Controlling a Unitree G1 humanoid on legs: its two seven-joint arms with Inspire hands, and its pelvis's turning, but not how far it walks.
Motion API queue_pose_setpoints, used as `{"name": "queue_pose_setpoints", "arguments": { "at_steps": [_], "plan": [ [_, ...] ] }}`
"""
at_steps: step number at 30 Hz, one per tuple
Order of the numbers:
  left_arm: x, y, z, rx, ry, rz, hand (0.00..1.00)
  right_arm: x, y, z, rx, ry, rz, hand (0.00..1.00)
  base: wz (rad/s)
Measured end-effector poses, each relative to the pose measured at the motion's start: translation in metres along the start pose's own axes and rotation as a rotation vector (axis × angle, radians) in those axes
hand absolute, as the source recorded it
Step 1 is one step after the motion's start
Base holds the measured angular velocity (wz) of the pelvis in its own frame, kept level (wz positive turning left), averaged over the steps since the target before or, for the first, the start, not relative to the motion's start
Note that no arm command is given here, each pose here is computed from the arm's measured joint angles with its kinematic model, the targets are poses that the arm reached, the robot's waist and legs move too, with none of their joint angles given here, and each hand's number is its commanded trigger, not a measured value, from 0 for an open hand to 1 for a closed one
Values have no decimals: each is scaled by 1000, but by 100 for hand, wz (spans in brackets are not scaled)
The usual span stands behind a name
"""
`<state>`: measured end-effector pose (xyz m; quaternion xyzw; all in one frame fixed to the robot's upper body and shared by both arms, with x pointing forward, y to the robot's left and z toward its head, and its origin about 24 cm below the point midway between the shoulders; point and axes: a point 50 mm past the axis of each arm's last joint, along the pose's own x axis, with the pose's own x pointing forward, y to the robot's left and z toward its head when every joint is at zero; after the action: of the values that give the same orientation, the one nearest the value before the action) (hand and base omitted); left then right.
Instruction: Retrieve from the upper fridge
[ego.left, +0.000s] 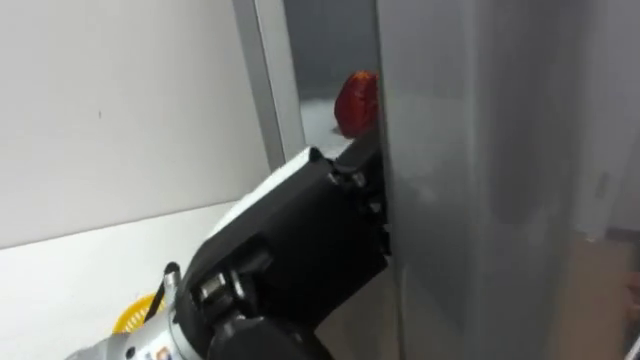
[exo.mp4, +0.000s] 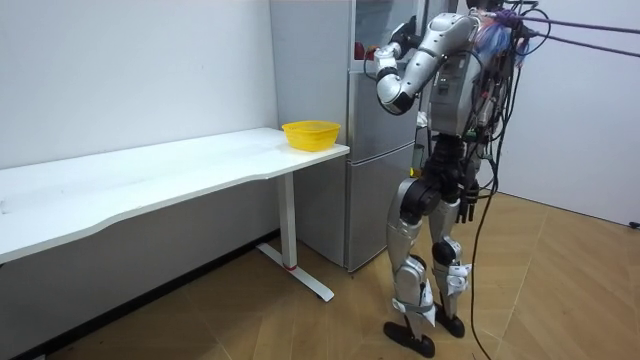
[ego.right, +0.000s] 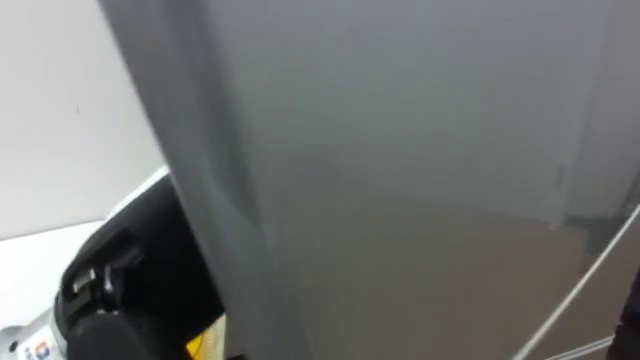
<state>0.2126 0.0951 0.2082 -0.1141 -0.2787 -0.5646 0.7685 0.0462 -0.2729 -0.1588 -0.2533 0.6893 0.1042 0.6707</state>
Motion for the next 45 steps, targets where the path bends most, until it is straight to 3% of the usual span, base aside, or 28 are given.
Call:
{"name": "queue_pose_setpoints", "arguments": {
  "at_steps": [10, 19, 28, 37, 45],
  "plan": [
    [19, -14, -2, -21, -1, -205, 0, 0, -2, 2, 27, -10, 8, 0, -14],
    [33, -19, 1, -14, -35, -285, 0, -1, -9, -1, 16, -8, -20, 0, -2],
    [38, -25, -4, -39, -42, -273, 0, -2, -13, 2, 32, -43, -48, 0, -3],
    [50, -31, -14, 79, -4, -218, 0, -2, -13, 5, 40, -60, -63, 0, 0],
    [63, -37, -20, 150, 41, -265, 0, -2, -11, 7, -4, -58, -58, 0, -3]
  ]
}}
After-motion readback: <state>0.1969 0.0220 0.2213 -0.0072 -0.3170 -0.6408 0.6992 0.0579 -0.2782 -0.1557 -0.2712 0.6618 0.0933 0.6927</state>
